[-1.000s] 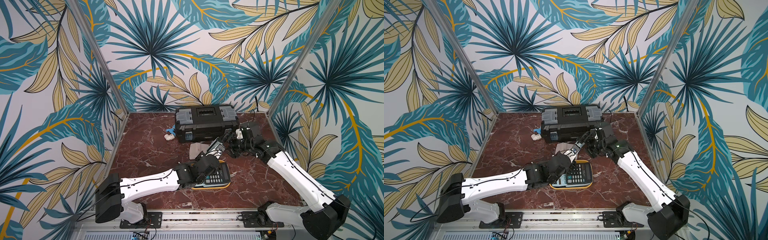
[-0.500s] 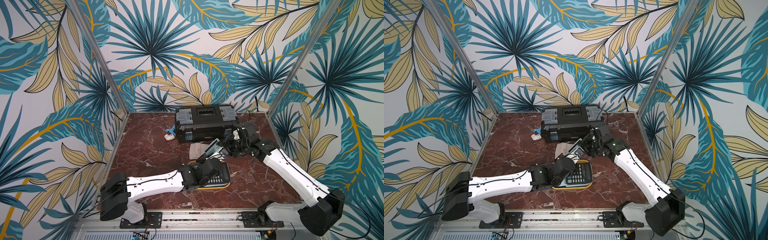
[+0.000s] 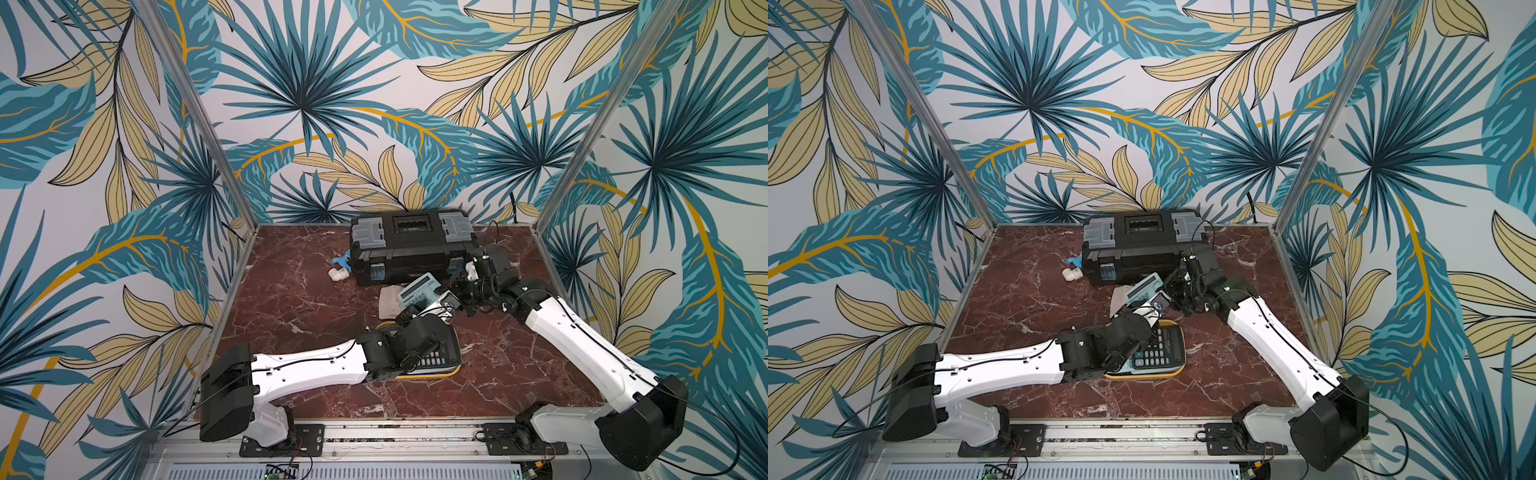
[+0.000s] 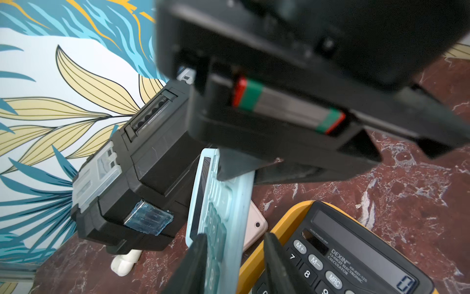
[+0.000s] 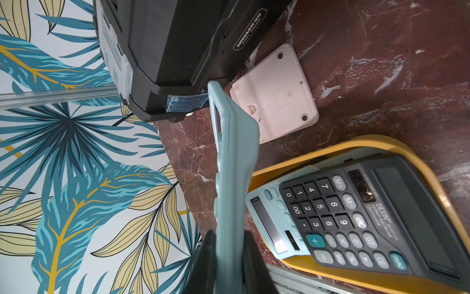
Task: Put the calculator in the storage box
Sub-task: Pick up the calculator at the center of the board.
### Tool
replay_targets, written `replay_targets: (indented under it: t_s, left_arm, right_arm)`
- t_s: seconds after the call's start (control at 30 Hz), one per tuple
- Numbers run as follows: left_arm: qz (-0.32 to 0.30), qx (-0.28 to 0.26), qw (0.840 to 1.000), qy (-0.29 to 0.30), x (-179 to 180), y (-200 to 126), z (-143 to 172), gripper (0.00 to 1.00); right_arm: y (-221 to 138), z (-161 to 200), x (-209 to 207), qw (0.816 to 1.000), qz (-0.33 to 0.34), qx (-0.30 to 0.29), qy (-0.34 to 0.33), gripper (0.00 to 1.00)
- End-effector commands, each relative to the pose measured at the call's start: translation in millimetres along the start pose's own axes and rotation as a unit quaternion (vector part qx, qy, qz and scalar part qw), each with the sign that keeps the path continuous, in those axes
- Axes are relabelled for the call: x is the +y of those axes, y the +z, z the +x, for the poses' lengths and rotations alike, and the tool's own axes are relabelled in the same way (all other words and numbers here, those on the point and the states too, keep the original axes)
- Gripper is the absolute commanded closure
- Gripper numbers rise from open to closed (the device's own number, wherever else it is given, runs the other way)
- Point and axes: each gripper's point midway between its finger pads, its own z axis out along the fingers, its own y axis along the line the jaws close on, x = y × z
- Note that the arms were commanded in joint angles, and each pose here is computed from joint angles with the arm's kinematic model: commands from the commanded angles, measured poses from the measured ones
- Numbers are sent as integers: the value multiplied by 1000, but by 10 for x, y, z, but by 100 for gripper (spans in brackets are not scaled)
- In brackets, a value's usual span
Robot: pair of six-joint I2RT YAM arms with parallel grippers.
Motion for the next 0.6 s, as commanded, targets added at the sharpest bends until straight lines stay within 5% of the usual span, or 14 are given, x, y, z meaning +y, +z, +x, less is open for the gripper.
replay_targets:
  t_s: [0.0, 0.2, 0.37, 0.57]
  left_arm:
    - [3, -25, 999, -24, 44, -71, -265, 47]
    - [3, -20, 999, -37, 127, -164, -314, 27]
    - [3, -23, 998, -65, 316, -382, -395, 0]
    - [3, -19, 995, -96, 527, -612, -372, 0]
  right_arm:
    - [-19, 15, 92, 1000, -16, 2, -13, 98]
    - [-42, -32, 43, 999, -9, -17, -32, 100]
    - [-66, -114, -102, 997, 9, -47, -56, 100]
    - [-172, -170, -219, 990, 19, -77, -113, 100]
